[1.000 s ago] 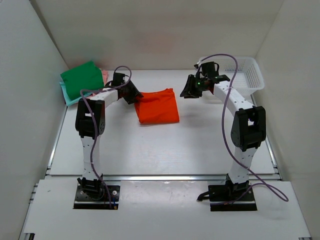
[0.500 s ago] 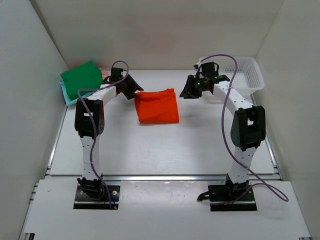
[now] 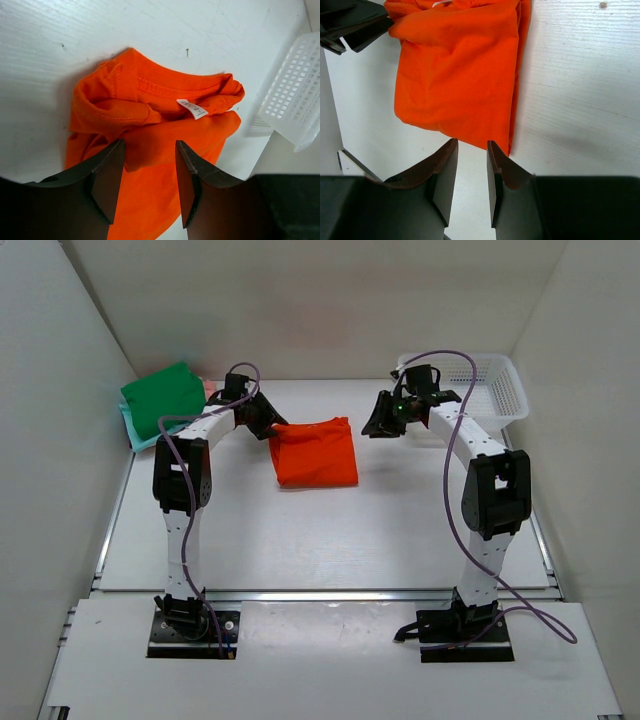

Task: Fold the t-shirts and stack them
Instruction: Fold the long partially folded tshirt into a neat square

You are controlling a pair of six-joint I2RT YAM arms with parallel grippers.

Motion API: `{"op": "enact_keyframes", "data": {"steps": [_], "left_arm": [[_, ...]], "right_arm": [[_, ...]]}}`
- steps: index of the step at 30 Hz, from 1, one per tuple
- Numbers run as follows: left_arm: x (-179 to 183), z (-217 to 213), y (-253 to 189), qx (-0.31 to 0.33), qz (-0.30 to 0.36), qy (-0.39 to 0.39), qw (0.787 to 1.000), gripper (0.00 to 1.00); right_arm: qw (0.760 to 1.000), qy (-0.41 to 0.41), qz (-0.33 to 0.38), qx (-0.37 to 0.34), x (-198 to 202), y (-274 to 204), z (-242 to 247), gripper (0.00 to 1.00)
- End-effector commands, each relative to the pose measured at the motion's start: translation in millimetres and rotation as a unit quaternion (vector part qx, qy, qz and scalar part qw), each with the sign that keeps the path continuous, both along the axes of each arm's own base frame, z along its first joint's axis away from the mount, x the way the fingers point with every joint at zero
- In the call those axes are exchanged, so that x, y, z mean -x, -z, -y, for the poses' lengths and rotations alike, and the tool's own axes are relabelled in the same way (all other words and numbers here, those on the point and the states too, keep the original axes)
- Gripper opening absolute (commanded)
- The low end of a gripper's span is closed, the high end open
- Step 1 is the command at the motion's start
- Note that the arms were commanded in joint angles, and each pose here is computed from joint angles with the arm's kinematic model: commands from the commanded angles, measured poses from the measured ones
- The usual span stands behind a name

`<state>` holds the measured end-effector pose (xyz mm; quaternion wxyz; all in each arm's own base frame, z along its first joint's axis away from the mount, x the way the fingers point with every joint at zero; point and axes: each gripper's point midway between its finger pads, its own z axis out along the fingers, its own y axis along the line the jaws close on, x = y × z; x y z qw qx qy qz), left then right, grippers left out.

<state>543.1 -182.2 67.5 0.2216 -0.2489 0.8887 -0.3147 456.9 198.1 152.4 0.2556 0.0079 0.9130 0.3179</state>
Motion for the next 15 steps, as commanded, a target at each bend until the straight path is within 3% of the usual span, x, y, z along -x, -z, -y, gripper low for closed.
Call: {"op": "enact_keyframes", "data": {"steps": [1, 11, 15], "left_arm": [[-0.2, -1.8, -21.4, -0.009, 0.015, 0.007, 1.0, 0.56], [4.1, -3.1, -26.9, -0.007, 0.005, -0.003, 1.0, 0.55], [2.1, 4.3, -25.5, -0.004, 0.003, 0.003, 1.0, 0.48]], "right_arm": [[1.0, 0.003, 0.025, -0.012, -12.0, -11.9, 1.4, 0.27], [1.0, -0.003, 0.019, -0.017, -13.6, -7.4, -2.0, 0.28], [1.0, -0.001, 0.023, -0.018, -14.6, -10.2, 0.7, 0.27]]}}
